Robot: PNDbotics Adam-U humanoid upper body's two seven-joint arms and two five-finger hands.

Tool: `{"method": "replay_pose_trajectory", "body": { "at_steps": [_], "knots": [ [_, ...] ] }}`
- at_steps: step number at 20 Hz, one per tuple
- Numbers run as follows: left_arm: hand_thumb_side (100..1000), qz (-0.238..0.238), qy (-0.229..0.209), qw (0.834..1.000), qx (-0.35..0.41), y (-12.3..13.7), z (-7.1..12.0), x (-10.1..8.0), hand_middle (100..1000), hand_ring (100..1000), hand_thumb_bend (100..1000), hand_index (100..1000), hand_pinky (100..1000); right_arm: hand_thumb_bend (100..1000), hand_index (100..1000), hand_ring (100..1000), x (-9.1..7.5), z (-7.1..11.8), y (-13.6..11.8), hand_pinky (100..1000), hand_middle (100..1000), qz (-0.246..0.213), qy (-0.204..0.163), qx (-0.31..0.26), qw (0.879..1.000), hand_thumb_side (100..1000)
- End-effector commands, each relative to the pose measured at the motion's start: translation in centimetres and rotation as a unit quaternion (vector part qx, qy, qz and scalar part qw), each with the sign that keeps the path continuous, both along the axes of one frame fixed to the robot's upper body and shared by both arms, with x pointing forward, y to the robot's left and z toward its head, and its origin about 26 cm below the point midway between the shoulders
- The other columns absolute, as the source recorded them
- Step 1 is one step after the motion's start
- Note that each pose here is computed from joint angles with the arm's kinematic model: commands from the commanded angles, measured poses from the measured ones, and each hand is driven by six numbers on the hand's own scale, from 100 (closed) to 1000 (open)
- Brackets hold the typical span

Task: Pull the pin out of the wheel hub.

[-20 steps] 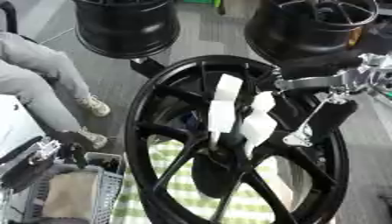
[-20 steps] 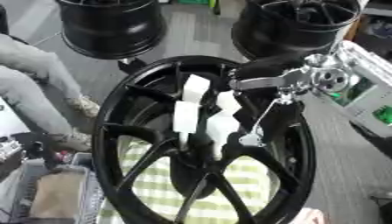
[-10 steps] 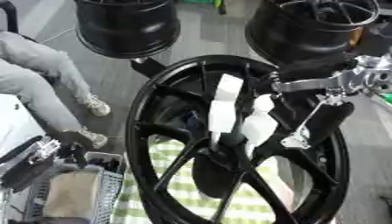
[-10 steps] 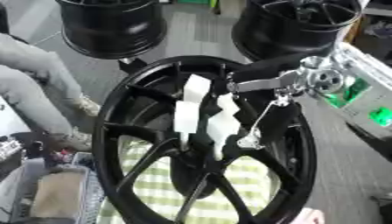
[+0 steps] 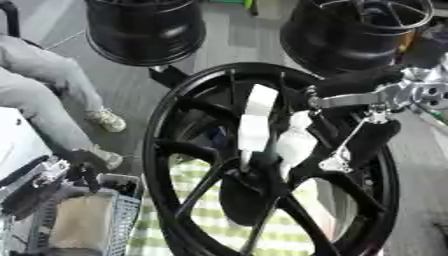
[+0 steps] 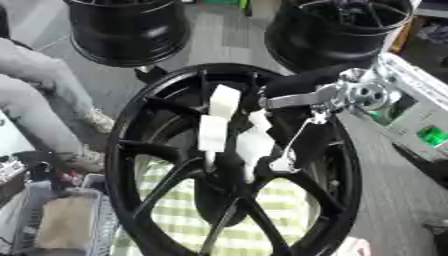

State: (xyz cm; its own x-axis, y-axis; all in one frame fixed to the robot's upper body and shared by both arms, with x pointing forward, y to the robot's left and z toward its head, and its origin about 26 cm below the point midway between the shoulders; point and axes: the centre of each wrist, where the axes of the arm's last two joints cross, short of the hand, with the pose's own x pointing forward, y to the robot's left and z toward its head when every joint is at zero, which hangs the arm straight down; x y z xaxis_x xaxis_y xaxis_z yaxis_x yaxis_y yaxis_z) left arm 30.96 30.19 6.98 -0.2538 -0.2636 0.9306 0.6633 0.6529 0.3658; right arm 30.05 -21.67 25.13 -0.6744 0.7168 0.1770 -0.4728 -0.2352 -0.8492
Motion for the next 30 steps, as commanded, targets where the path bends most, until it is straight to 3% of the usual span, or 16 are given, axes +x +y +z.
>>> {"method": "replay_pose_trajectory", "body": {
  "at_steps": [1, 30],
  "knots": [
    [909, -0.003, -0.015, 1.0, 0.006, 0.07, 0.98, 0.23, 598, 464, 100, 704, 588, 274, 898, 382, -0.2, 0.67, 0.01, 680, 796, -0.007, -0.013, -0.004, 1.0, 253],
    [911, -0.004, -0.018, 1.0, 0.006, 0.0, 1.09, 0.3, 598, 463, 100, 704, 589, 248, 851, 352, -0.26, -0.11, -0.11, 666, 758, -0.042, -0.008, 0.0, 0.999, 220]
  ]
}}
